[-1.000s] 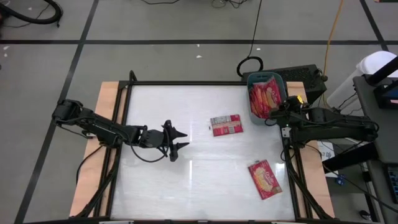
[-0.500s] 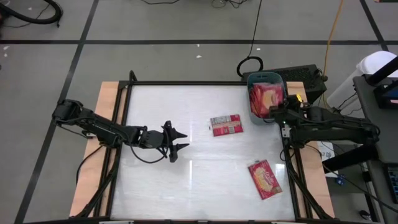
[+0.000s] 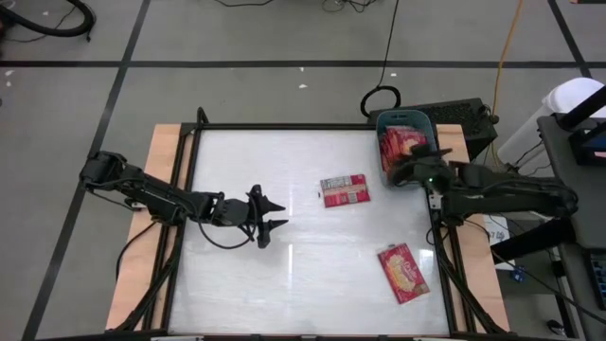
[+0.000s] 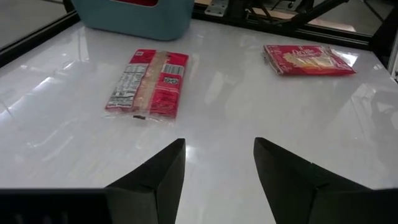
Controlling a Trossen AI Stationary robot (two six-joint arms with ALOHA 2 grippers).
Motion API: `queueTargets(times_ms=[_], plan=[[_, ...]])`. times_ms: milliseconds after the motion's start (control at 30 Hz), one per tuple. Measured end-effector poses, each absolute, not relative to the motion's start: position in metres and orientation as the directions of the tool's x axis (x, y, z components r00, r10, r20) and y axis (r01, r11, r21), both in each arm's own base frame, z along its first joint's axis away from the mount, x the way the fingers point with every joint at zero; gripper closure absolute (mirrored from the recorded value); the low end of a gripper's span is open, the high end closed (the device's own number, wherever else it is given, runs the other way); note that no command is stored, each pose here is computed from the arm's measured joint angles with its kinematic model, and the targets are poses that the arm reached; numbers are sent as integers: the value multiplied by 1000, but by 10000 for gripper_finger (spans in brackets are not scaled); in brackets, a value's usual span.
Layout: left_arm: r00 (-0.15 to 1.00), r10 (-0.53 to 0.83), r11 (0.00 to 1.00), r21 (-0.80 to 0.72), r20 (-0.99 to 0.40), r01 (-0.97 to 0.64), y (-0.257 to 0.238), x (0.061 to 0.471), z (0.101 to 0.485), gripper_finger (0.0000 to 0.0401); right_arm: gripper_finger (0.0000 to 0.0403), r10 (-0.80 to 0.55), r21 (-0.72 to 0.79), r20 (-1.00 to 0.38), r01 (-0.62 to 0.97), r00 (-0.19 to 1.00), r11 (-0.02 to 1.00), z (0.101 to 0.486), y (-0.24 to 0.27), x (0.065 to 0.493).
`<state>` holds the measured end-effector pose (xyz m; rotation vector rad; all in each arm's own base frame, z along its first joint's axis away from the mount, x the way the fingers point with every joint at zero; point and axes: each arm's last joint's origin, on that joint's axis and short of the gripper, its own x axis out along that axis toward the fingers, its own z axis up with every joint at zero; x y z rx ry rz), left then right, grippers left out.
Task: Sort popcorn bags into baskets
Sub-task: Put the red popcorn bag into the blue bin
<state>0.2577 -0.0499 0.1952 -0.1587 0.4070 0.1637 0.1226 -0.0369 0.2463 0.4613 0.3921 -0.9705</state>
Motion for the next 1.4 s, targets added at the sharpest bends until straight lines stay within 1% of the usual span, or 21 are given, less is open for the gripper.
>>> queueTargets(times_ms=[100, 200, 233, 300, 367, 433, 500, 633, 733, 833, 900, 1033, 1133, 1300, 1400], plan=[[902, 136, 974, -113, -409, -198, -49, 260, 192, 205, 248, -585, 270, -461, 734, 667, 623, 242, -29, 150], [894, 146, 972, -106, -424, -209, -50, 262, 186, 206, 248, -445, 271, -327, 534, 833, 801, 240, -13, 180], [893, 148, 972, -105, -425, -210, -50, 264, 184, 206, 248, -405, 257, -278, 474, 871, 842, 240, -6, 188], [886, 156, 972, -89, -438, -216, -50, 267, 177, 206, 248, -342, 213, -224, 388, 913, 897, 239, 7, 202], [893, 165, 972, -84, -419, -220, -51, 271, 173, 205, 248, -311, 147, -229, 348, 922, 926, 232, 19, 212], [898, 171, 973, -76, -406, -220, -51, 276, 169, 206, 248, -348, 102, -266, 385, 899, 917, 219, 26, 220], [901, 186, 973, -53, -391, -224, -52, 280, 164, 206, 249, -395, 89, -313, 440, 864, 893, 204, 28, 228], [911, 214, 972, -18, -352, -235, -53, 287, 155, 206, 261, -432, 57, -418, 497, 799, 866, 170, 30, 241], [918, 213, 973, -13, -335, -231, -53, 292, 149, 205, 274, -471, 36, -431, 536, 770, 843, 153, 29, 250], [923, 212, 974, -8, -320, -227, -54, 295, 143, 205, 289, -470, 41, -387, 524, 793, 851, 151, 30, 264], [922, 213, 974, 3, -324, -224, -54, 297, 139, 206, 301, -483, 9, -378, 524, 790, 852, 154, 29, 273], [921, 214, 974, 4, -326, -225, -55, 298, 135, 206, 332, -528, -90, -478, 559, 702, 824, 156, 15, 283], [921, 216, 974, 0, -325, -229, -55, 299, 134, 205, 358, -531, -167, -567, 544, 630, 823, 156, 3, 285], [921, 236, 968, -9, -311, -251, -54, 299, 136, 205, 395, -470, -124, -650, 526, 598, 841, 149, -15, 281], [921, 236, 966, -30, -310, -258, -54, 299, 136, 206, 401, -449, -133, -684, 506, 575, 852, 140, -20, 279]])
